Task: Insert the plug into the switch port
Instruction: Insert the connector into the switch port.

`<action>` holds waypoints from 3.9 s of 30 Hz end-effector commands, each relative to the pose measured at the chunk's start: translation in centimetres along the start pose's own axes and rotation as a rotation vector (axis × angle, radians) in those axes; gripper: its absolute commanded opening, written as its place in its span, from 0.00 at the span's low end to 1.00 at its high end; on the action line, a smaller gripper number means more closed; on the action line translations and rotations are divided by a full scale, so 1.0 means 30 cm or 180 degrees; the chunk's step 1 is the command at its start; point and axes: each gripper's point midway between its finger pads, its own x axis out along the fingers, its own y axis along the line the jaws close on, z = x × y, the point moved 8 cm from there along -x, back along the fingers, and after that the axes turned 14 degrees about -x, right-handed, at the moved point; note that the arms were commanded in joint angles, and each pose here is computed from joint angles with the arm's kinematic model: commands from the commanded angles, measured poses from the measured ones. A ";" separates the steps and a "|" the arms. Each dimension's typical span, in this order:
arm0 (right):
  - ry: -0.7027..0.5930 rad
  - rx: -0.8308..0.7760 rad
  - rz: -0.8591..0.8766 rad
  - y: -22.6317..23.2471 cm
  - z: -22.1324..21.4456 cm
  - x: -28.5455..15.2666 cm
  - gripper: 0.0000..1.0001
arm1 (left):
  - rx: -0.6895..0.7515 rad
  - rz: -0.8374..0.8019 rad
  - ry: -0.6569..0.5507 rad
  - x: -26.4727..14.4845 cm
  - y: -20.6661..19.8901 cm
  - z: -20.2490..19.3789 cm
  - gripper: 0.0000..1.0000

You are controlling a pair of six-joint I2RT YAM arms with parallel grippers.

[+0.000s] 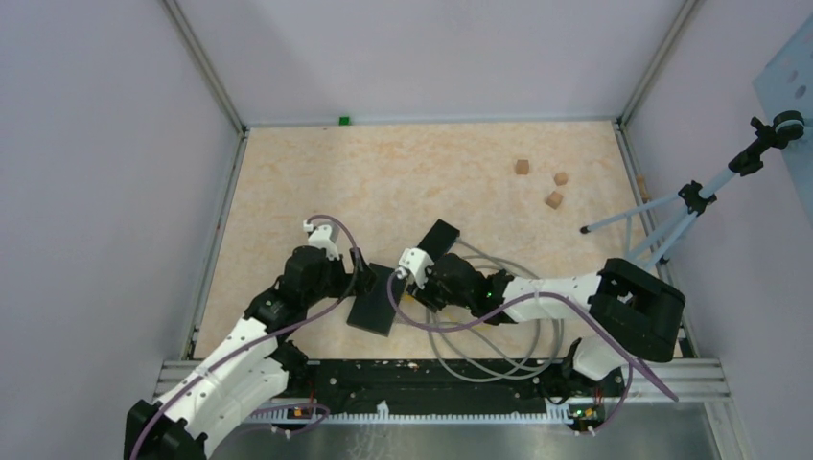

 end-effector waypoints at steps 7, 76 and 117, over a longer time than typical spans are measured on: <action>0.0222 0.1341 -0.0959 -0.165 0.138 -0.136 0.44 | -0.0148 -0.0164 -0.0350 -0.111 -0.082 0.089 0.99; -0.0121 0.0403 -0.0253 -0.155 0.156 -0.204 0.62 | -0.0458 0.0100 -0.0582 -0.174 -0.100 0.143 0.99; -0.0125 -0.0572 0.1020 -0.101 0.056 0.290 0.06 | -0.0913 -0.0081 0.0297 0.212 0.172 -0.007 0.60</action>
